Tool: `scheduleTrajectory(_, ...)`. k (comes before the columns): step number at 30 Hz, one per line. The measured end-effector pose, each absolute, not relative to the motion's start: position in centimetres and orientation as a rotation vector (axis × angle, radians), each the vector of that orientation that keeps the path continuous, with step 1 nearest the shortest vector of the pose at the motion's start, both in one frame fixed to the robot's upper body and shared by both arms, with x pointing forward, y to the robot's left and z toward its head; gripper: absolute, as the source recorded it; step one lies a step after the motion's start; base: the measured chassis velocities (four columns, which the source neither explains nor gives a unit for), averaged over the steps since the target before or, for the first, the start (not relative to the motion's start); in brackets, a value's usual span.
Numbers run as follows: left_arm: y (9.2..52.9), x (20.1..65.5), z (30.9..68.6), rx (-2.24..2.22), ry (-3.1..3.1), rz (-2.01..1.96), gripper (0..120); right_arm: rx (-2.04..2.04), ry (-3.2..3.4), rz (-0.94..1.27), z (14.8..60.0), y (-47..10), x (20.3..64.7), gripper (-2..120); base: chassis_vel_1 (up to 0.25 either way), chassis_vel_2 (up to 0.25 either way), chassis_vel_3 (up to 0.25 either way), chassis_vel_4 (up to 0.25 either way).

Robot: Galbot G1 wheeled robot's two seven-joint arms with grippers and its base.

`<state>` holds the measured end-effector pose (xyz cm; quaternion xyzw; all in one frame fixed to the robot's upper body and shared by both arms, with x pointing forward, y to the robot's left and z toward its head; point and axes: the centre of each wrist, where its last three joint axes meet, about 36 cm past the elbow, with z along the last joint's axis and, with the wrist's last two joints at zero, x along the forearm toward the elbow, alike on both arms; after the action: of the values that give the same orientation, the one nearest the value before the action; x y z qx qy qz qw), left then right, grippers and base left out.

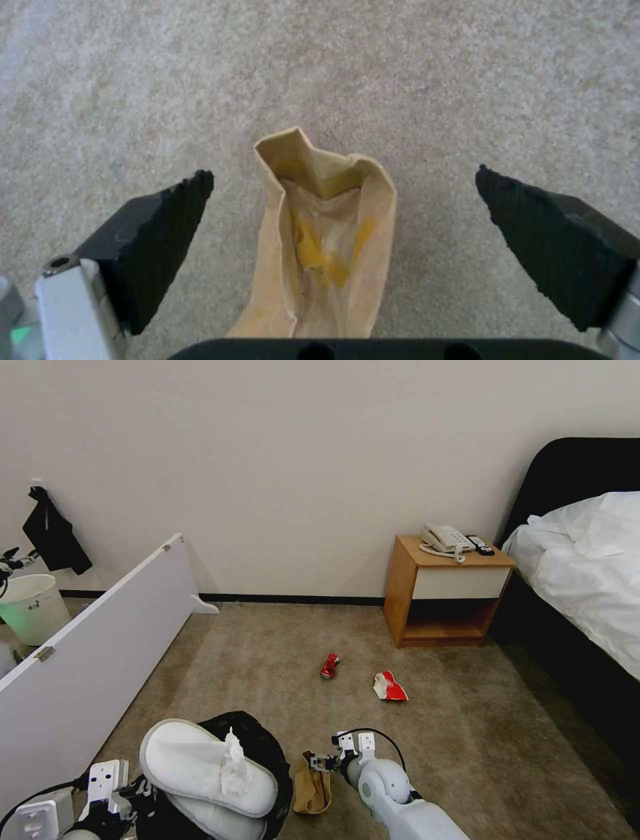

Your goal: Pick up the trash bin, then pick up the garbage from the floor and place it into the trash bin.

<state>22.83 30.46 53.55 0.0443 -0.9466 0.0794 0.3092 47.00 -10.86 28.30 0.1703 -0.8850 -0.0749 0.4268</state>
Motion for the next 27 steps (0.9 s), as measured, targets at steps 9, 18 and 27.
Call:
scheduleTrajectory(9, 30.4, 22.9, 53.5, 0.112, -2.503, 0.215, 4, 0.422, -2.162, -0.193, 26.7, -11.0, 47.7, 77, 0.0, 0.0, 0.0, 0.0)
scheduleTrajectory(18, 30.3, 22.9, 53.5, 0.11, -2.504, 0.217, 4, 0.421, -2.151, -0.202, 26.3, -10.9, 48.2, 48, 0.0, 0.0, 0.0, 0.0)
scheduleTrajectory(27, 30.3, 22.9, 53.5, 0.111, -2.503, 0.219, 4, 0.415, -2.152, -0.2, 26.3, -11.1, 48.8, 14, 0.0, 0.0, 0.0, 0.0)
